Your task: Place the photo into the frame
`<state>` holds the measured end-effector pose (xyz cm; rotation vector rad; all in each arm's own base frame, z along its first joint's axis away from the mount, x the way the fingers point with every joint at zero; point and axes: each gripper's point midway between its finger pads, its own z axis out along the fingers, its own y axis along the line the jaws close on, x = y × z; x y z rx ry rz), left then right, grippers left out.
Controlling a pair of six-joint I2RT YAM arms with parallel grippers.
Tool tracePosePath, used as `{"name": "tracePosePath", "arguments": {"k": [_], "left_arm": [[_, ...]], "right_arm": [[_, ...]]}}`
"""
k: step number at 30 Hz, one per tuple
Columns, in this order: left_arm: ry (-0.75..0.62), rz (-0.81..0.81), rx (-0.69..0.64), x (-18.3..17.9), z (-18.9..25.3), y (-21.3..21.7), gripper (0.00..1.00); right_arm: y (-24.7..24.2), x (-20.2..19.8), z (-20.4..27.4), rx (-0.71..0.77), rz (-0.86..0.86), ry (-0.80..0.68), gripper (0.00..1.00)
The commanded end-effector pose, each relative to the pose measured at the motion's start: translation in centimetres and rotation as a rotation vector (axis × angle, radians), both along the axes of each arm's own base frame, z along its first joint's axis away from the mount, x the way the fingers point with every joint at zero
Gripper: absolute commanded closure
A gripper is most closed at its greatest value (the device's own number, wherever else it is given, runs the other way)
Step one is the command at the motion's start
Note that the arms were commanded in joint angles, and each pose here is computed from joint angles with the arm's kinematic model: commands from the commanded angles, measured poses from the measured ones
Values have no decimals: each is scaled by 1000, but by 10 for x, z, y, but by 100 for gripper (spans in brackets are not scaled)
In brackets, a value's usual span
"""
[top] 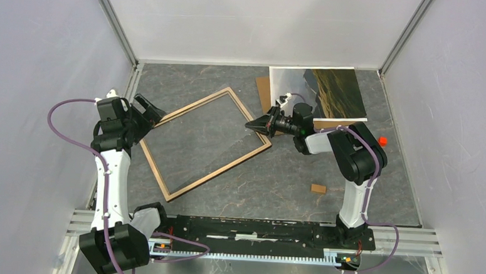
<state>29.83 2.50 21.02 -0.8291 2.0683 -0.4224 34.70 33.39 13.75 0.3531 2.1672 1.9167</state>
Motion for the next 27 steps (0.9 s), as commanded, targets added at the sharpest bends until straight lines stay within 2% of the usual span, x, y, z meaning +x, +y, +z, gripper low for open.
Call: {"name": "tracePosePath", "arguments": {"k": [1, 8, 13, 19, 27], "left_arm": [[-76, -45, 40, 3, 26, -3, 0], [-81, -48, 35, 4, 28, -4, 0], [-75, -49, 34, 4, 26, -4, 0], [-74, -51, 34, 5, 25, -4, 0], [-78, -52, 35, 4, 26, -5, 0]], "right_arm": [[4, -11, 11, 43, 26, -40, 100], [2, -12, 1, 49, 11, -41, 100], [3, -13, 14, 123, 15, -140, 100], [1, -17, 17, 133, 12, -212, 100], [-1, -22, 17, 161, -10, -252, 100]]}}
